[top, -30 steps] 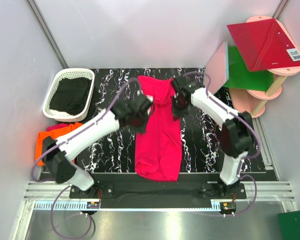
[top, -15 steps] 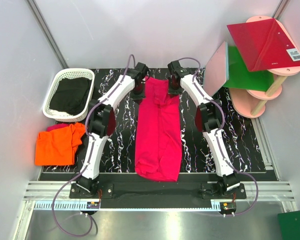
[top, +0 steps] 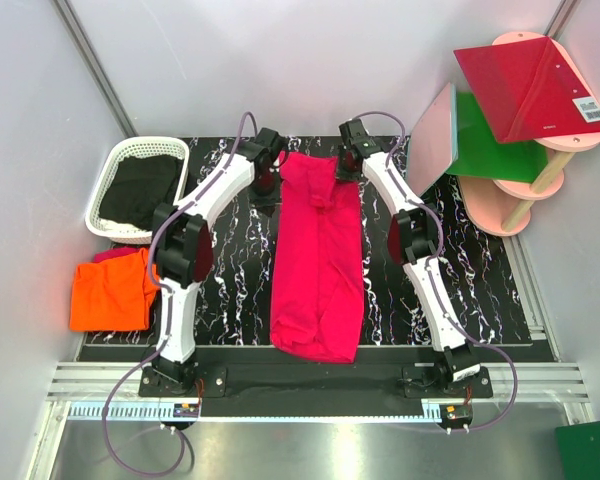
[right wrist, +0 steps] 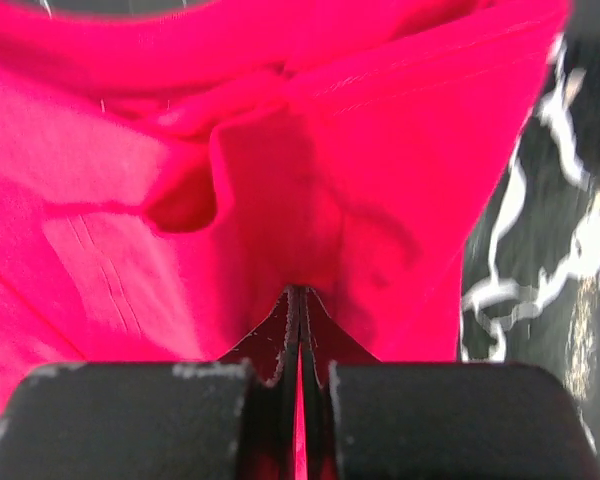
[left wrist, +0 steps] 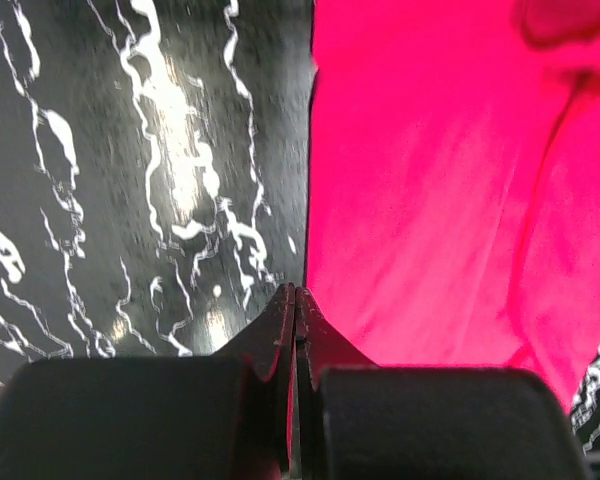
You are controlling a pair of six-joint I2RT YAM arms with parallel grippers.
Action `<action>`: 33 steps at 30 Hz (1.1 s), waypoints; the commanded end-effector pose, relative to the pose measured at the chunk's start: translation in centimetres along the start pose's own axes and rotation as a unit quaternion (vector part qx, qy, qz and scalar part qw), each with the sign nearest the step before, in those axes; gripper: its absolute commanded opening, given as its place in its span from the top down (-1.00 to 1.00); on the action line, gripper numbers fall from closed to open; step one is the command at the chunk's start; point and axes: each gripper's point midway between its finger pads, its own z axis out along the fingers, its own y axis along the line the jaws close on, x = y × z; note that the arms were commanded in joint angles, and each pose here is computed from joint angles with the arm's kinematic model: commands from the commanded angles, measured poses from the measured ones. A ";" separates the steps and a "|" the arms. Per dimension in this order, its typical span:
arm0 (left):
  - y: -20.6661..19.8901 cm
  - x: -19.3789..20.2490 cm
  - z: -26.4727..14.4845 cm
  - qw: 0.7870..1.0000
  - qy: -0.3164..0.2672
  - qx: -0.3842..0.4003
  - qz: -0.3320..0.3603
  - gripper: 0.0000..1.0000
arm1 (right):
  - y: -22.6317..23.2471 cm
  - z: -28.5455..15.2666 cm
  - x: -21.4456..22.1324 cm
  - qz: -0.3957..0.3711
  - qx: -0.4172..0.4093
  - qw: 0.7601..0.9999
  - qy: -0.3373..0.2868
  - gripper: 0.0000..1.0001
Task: Fold and stack the t-shirts
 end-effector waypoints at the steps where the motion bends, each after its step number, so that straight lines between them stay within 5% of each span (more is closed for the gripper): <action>1: -0.7 0.4 -1.7 0.999 -0.009 0.032 -0.004 1.00 | -2.1 2.3 -4.4 0.053 -0.003 0.996 -0.076 1.00; 6: -1.1 0.6 -3.2 0.999 -0.022 0.047 0.004 0.88 | -3.6 2.1 -7.1 0.068 -0.029 0.992 -0.105 1.00; 9: -3.2 1.0 -5.3 0.994 -0.039 0.099 0.021 0.48 | -0.9 -4.0 -11.2 0.048 -0.084 0.985 -0.145 1.00; 13: -7.0 3.7 -8.3 0.983 -0.045 0.169 0.059 -0.68 | 1.3 -11.4 -12.5 0.041 -0.125 0.980 -0.152 0.87; 15: -9.0 6.6 -9.3 0.977 -0.033 0.191 0.092 -0.89 | 2.4 -17.5 -13.6 0.039 -0.151 0.973 -0.171 0.67; 21: -11.8 16.9 -8.5 0.954 0.067 0.243 0.161 -0.77 | 2.4 -27.4 -9.4 0.046 -0.173 0.972 -0.155 0.48; 25: -11.3 22.1 -6.2 0.945 0.125 0.244 0.178 -0.67 | 0.9 -29.8 -4.5 0.063 -0.159 0.978 -0.117 0.46; 33: -11.9 25.5 -2.9 0.933 0.175 0.263 0.175 -0.45 | -1.9 -32.6 3.6 0.097 -0.146 0.982 -0.073 0.46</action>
